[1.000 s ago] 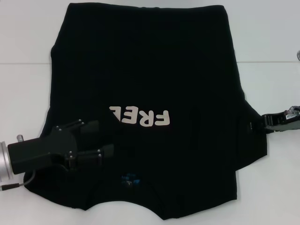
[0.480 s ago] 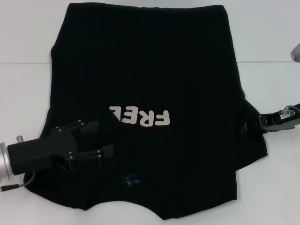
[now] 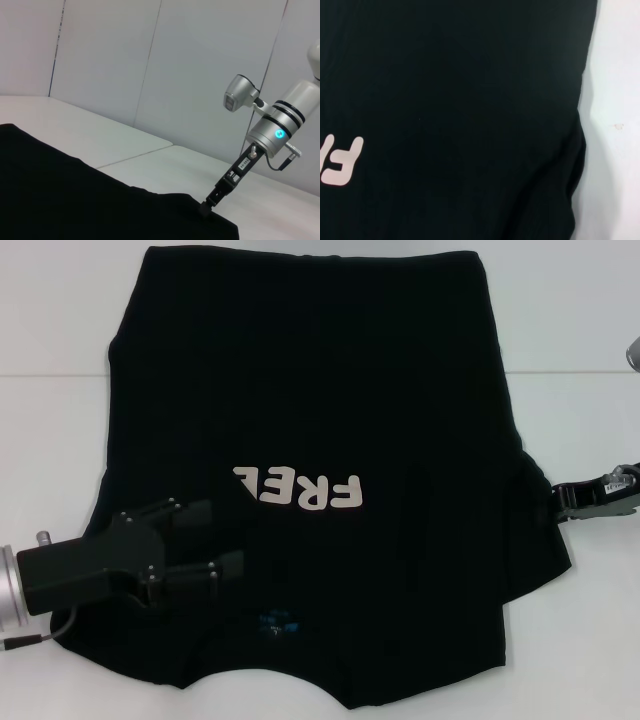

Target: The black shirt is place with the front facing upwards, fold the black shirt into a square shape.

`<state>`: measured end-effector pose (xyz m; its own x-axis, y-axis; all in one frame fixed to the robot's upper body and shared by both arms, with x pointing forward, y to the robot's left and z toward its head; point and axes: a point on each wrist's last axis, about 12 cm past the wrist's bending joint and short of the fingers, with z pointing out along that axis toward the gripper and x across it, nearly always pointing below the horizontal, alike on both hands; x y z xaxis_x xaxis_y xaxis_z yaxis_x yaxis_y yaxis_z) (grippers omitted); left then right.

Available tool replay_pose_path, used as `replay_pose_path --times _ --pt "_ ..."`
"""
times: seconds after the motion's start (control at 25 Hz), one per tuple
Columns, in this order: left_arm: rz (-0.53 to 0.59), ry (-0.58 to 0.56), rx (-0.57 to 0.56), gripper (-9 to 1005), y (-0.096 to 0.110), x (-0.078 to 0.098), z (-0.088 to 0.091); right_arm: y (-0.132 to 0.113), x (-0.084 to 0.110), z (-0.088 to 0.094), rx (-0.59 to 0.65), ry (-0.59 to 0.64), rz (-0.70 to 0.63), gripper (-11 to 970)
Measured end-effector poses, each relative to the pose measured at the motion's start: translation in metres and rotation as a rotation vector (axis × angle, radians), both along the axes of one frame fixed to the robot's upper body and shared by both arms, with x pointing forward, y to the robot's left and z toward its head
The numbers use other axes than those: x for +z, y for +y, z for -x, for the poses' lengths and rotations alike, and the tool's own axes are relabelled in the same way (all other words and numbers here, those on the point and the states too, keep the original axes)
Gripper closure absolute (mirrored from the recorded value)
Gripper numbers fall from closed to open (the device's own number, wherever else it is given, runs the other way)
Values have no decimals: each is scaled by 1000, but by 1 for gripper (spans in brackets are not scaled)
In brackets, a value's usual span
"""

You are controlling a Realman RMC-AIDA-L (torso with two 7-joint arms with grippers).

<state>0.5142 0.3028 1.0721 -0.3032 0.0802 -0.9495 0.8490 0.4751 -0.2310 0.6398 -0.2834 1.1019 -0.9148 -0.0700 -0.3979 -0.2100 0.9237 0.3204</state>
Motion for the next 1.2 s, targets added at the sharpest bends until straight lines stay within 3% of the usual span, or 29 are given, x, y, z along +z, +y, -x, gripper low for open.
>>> replay_pose_path --times 0.24,0.52,0.92,1.2 --pt "0 2 2 91 1 0 1 -1 0 0 1 1 2 899" --pt "0 10 6 90 4 -1 2 -2 4 -1 12 2 5 923" --pt "6 18 4 90 4 1 2 -33 39 2 -7 -46 -31 922" --pt "6 17 5 89 5 1 2 -38 51 1 6 -74 -24 910"
